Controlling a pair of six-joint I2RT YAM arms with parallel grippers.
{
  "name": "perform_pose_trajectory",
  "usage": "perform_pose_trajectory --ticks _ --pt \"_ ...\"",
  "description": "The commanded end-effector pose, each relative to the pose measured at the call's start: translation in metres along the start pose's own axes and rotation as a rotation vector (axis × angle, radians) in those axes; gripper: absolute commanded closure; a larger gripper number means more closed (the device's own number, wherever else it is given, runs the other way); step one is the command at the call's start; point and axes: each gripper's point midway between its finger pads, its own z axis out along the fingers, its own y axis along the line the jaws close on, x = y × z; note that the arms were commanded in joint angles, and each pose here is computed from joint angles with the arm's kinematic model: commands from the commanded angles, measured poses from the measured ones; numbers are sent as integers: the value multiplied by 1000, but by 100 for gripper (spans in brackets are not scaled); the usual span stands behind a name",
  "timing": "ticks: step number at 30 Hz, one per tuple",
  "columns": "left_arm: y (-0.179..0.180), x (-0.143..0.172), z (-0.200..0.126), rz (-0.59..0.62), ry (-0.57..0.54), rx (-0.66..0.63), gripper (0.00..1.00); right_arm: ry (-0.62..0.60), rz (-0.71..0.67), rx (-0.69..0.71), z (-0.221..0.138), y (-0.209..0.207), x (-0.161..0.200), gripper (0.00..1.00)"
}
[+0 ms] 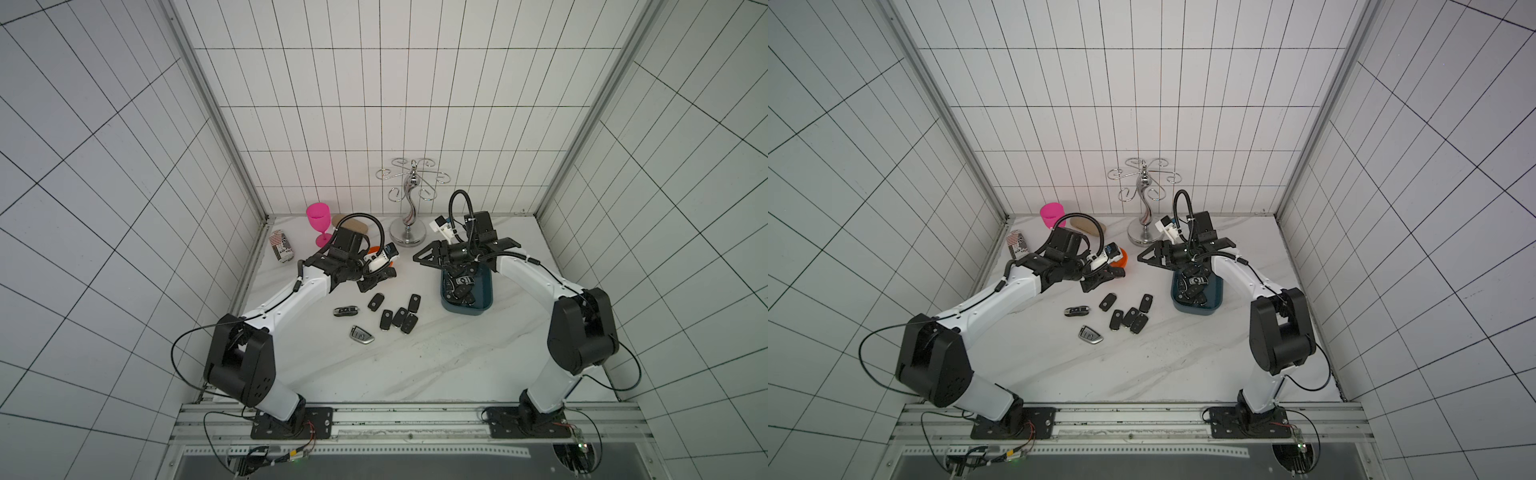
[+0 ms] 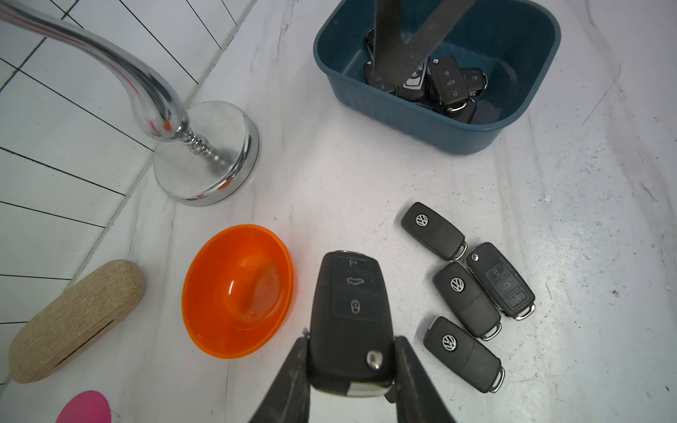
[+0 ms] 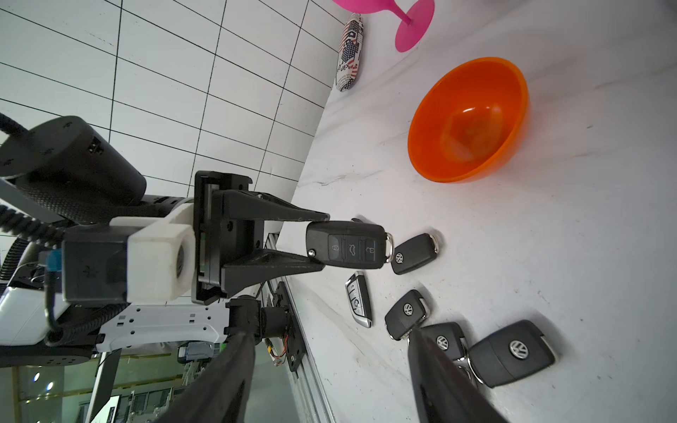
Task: Place the car key into the storage box
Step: Pick up the car key from the center of the board, then place the car key in the storage box.
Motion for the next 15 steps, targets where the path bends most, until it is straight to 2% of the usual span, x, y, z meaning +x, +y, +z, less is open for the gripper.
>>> perform_pose_trajectory --ticks 1,9,15 --pt "7 -23 -3 16 -60 -18 68 39 58 -28 15 -15 10 30" --pt "4 -41 -11 13 -99 -4 70 78 107 -52 30 -27 12 22" --pt "1 -46 -13 3 -124 16 70 56 157 -172 36 -17 1 21"
